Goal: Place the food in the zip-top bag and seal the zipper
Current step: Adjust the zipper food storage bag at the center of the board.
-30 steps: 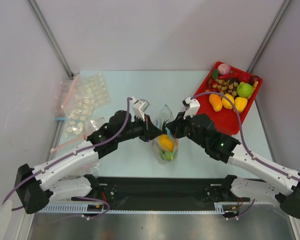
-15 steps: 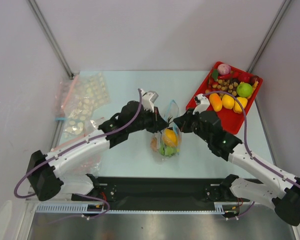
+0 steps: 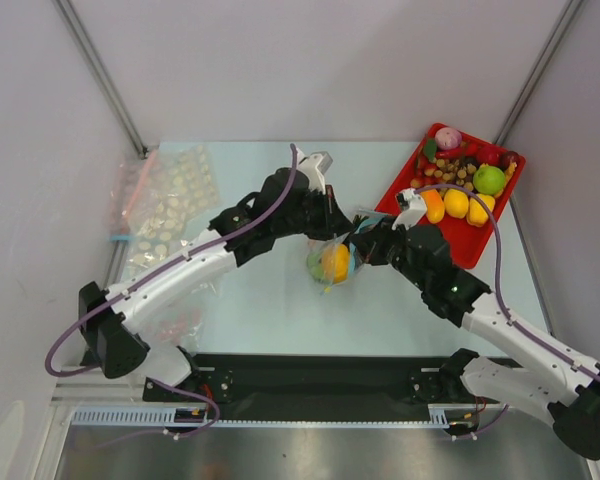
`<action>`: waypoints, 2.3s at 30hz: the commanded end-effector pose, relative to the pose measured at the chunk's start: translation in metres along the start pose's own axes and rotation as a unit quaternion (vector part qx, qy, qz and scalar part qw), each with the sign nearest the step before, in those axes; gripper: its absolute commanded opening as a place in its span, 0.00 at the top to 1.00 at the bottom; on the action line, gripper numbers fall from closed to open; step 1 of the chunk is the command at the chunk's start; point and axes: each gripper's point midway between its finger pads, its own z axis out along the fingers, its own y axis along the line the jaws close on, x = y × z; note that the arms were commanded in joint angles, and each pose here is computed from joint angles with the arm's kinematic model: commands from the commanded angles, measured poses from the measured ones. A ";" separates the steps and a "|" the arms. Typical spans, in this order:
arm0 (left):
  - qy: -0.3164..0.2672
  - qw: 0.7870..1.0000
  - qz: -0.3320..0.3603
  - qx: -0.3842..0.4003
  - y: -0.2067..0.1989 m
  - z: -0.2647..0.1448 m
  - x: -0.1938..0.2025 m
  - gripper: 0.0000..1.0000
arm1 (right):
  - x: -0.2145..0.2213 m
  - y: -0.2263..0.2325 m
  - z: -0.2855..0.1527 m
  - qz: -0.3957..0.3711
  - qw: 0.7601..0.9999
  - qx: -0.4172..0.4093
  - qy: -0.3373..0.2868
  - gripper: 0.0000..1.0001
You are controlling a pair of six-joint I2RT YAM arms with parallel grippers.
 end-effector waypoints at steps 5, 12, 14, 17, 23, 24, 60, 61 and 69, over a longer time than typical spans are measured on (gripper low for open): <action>-0.045 0.998 0.013 0.039 -0.013 -0.022 -0.007 1.00 | -0.027 0.013 -0.018 -0.002 0.999 -0.020 -0.047 1.00; -0.027 0.999 0.016 0.010 0.017 0.000 0.020 0.97 | -0.019 0.007 -0.013 0.018 0.998 -0.012 -0.052 1.00; -0.015 1.000 0.025 0.010 0.020 0.007 0.025 0.94 | -0.016 0.006 -0.009 0.023 0.999 -0.009 -0.047 1.00; -0.004 0.999 0.043 0.017 0.019 0.014 0.027 0.89 | -0.013 0.000 -0.005 0.022 0.999 0.003 -0.045 1.00; 0.040 0.995 0.082 0.048 0.009 0.016 0.040 0.12 | -0.016 -0.009 -0.004 0.018 0.998 0.025 -0.056 1.00; 0.025 0.995 0.085 0.053 0.007 0.014 0.036 0.04 | -0.017 -0.011 -0.004 0.018 0.998 0.029 -0.057 1.00; -0.185 0.912 0.363 0.050 -0.002 -0.055 0.106 0.23 | -0.023 -0.031 -0.004 0.026 0.996 0.056 -0.064 1.00; -0.183 0.905 0.382 0.042 -0.002 -0.052 0.108 0.23 | -0.023 -0.031 -0.004 0.025 0.996 0.058 -0.065 1.00; -0.173 0.897 0.406 -0.017 0.001 -0.032 0.112 0.67 | -0.023 -0.029 -0.005 0.027 0.996 0.051 -0.063 1.00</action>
